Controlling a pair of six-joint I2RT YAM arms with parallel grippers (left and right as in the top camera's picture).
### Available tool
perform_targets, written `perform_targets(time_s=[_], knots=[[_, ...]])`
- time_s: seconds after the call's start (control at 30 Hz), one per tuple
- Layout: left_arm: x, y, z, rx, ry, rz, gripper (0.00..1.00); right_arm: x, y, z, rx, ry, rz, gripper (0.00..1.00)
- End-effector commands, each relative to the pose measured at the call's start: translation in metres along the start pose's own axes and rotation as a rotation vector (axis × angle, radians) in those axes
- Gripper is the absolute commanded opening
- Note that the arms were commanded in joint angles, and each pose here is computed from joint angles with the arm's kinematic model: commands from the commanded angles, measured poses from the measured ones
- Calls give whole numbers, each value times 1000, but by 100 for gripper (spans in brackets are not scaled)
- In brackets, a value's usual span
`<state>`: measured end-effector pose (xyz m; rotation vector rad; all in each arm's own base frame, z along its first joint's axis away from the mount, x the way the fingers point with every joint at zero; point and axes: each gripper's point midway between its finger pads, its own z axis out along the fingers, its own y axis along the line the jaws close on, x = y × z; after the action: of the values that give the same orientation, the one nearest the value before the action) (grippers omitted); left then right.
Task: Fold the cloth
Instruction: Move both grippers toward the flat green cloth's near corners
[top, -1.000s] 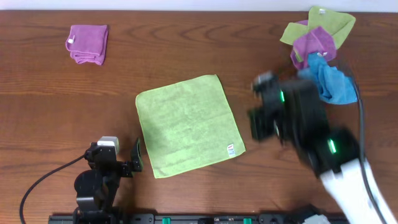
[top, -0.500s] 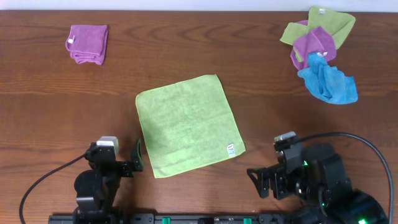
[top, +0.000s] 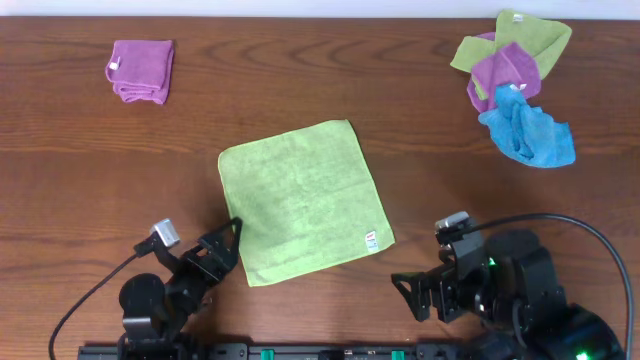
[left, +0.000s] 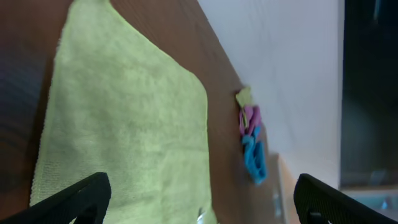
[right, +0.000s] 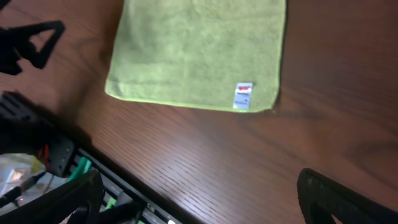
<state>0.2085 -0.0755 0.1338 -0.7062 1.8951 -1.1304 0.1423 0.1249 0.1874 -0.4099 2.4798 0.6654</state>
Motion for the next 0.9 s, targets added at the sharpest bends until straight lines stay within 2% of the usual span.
perform_targets(time_s=[0.0,0.23,0.3,0.37,0.43,0.5,0.73,0.8,0.87], knots=[[-12,11,1,-42,-78,-101,95,-1,8,0,-40,-3,-30,99],[-9,18,1,-70,-71,-112,95,-9,10,0,-46,-38,-64,99],[-17,9,1,-40,-98,3,99,-14,11,0,-49,-57,-89,99],[-26,-3,0,3,-136,81,88,-21,10,-1,-42,-85,-109,99],[-38,-17,2,48,-185,107,92,-31,8,0,-20,-123,-117,99],[-48,-22,5,52,-217,119,91,-41,5,2,-3,-148,-122,99],[-67,-13,38,-103,-144,199,91,-67,3,19,1,-177,-126,99],[-76,-15,50,-151,-106,250,96,-72,1,24,6,-175,-120,99],[-87,-18,68,-198,-62,294,96,-77,-4,30,16,-174,-108,99]])
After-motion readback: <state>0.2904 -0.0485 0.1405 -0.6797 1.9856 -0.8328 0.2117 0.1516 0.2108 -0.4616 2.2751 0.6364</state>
